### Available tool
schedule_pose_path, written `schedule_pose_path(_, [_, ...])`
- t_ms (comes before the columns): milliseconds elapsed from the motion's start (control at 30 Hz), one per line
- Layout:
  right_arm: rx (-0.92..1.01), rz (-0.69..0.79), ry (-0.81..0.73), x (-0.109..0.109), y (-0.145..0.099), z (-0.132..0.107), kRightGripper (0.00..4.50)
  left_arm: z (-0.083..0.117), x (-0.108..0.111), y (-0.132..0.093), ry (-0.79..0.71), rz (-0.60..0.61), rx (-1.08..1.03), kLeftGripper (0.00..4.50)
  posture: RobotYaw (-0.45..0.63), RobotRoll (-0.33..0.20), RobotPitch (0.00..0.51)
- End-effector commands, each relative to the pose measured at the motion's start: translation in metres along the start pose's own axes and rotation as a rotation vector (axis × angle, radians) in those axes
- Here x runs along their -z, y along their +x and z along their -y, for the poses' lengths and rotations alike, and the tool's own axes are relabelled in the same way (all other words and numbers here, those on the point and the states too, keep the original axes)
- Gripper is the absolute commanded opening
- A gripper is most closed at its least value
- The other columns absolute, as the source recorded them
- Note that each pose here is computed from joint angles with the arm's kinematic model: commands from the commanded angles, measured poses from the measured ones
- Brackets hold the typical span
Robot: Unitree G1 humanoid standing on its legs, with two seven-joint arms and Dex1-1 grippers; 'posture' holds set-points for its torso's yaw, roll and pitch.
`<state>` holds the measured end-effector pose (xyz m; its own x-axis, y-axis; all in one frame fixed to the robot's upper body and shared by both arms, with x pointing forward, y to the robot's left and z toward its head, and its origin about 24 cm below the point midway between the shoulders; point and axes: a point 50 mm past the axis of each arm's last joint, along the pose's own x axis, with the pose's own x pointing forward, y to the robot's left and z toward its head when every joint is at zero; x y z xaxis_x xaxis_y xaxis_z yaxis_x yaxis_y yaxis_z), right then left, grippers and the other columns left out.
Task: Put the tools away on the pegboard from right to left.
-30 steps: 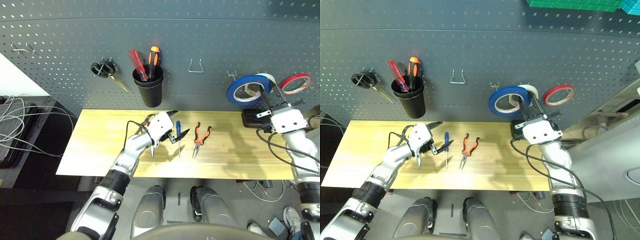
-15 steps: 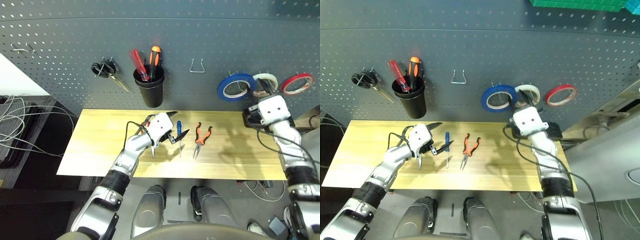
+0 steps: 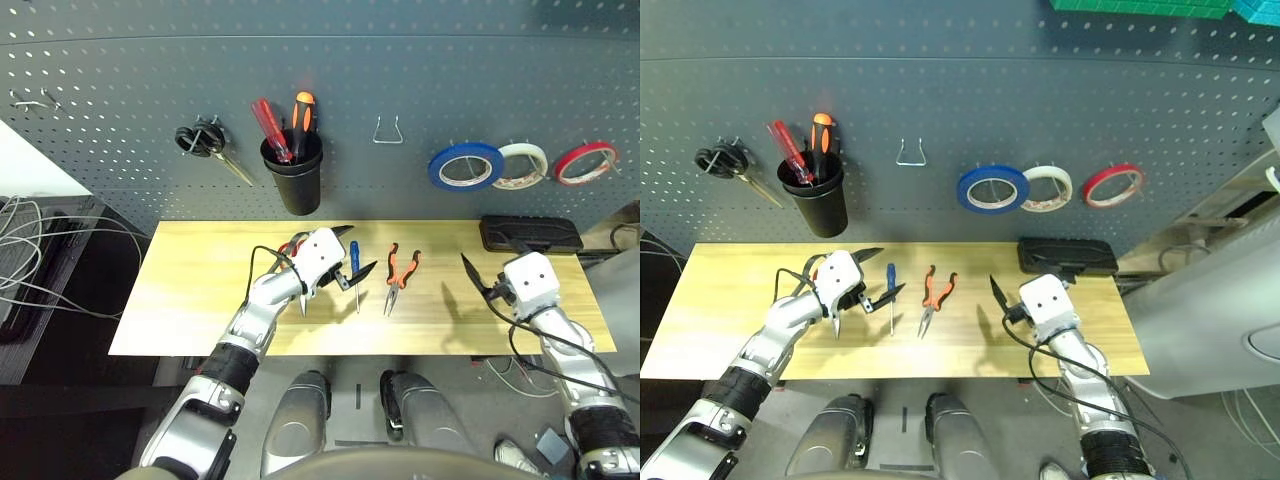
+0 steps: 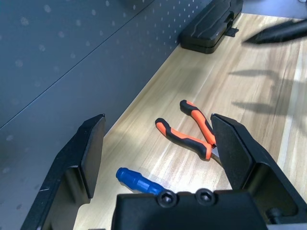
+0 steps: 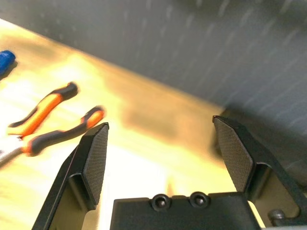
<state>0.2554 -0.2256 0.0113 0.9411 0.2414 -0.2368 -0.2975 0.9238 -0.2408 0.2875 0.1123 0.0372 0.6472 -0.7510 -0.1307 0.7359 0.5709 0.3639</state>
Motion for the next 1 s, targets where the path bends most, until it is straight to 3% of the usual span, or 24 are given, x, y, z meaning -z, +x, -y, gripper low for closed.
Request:
schedule_pose_path(33, [0.023,-0.134,0.265,-0.001,0.014,-0.001,4.47,0.002,0.007,0.0,-0.005,-0.052,0.01,4.5,0.05,0.0,0.193])
schedule_pose_path(500, [-0.012,-0.451,0.73,-0.029,0.069,-0.041,4.47,0.0,0.009,-0.001,0.005,-0.082,-0.013,4.5,0.1,0.0,0.192])
schedule_pose_path(733, [0.051,-0.552,0.753,-0.03,0.083,-0.056,4.47,-0.001,0.011,-0.004,0.007,-0.087,-0.021,4.5,0.11,0.0,0.19])
schedule_pose_path(1000, [0.173,-0.62,0.773,-0.022,0.091,-0.054,4.47,0.0,0.011,-0.003,0.005,-0.085,-0.03,4.5,0.13,0.0,0.19])
